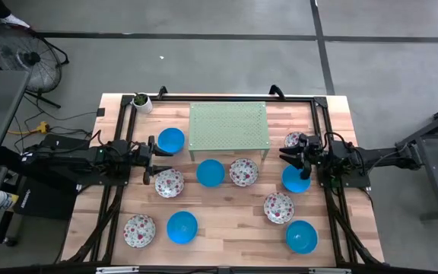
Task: Pick & Place Mini bowls
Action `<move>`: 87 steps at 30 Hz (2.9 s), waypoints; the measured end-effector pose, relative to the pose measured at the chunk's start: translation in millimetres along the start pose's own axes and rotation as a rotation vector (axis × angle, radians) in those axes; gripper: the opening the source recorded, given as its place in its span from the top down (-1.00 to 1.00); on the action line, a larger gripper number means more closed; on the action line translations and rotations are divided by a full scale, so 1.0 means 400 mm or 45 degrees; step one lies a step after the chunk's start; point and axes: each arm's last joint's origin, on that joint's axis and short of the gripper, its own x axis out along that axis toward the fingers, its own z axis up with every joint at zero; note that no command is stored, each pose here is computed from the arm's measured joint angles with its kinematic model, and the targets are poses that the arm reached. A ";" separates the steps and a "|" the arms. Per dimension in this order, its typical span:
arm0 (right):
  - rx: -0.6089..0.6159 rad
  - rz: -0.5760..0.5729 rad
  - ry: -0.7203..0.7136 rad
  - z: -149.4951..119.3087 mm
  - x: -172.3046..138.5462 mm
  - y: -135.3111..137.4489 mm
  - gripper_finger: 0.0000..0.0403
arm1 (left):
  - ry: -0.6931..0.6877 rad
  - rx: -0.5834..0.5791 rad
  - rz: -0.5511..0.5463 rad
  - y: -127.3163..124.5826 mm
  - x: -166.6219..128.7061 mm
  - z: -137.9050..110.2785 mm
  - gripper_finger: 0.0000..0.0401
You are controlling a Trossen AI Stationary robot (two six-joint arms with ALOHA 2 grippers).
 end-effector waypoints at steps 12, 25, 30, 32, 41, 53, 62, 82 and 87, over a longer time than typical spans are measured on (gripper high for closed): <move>0.000 0.000 0.000 0.000 0.000 0.000 0.28 | 0.000 0.000 0.000 0.000 0.000 0.000 -0.17; 0.000 0.001 0.000 0.000 0.000 0.000 0.28 | 0.000 0.000 0.000 0.000 0.000 0.000 -0.17; 0.000 0.000 0.001 0.000 0.000 0.000 0.28 | 0.000 0.000 0.000 0.000 0.000 0.000 -0.17; 0.000 0.000 -0.001 0.000 0.000 0.000 0.28 | 0.000 0.000 0.000 0.000 0.000 0.000 -0.17; 0.000 0.000 0.000 0.000 0.000 0.000 0.28 | 0.000 0.000 0.001 0.000 0.000 0.000 -0.17; 0.000 0.001 0.000 0.000 0.000 0.000 0.28 | 0.000 0.000 0.000 0.000 0.000 0.000 -0.17; 0.000 0.000 0.000 0.000 0.000 0.000 0.28 | 0.000 0.000 0.000 0.000 0.000 0.000 -0.17; -0.064 -0.117 -0.219 0.053 -0.006 0.009 0.28 | 0.000 0.000 0.001 0.000 0.000 0.000 -0.17; -0.208 -0.205 -0.178 0.117 -0.018 0.029 0.28 | 0.000 0.000 0.000 0.000 0.000 0.000 -0.17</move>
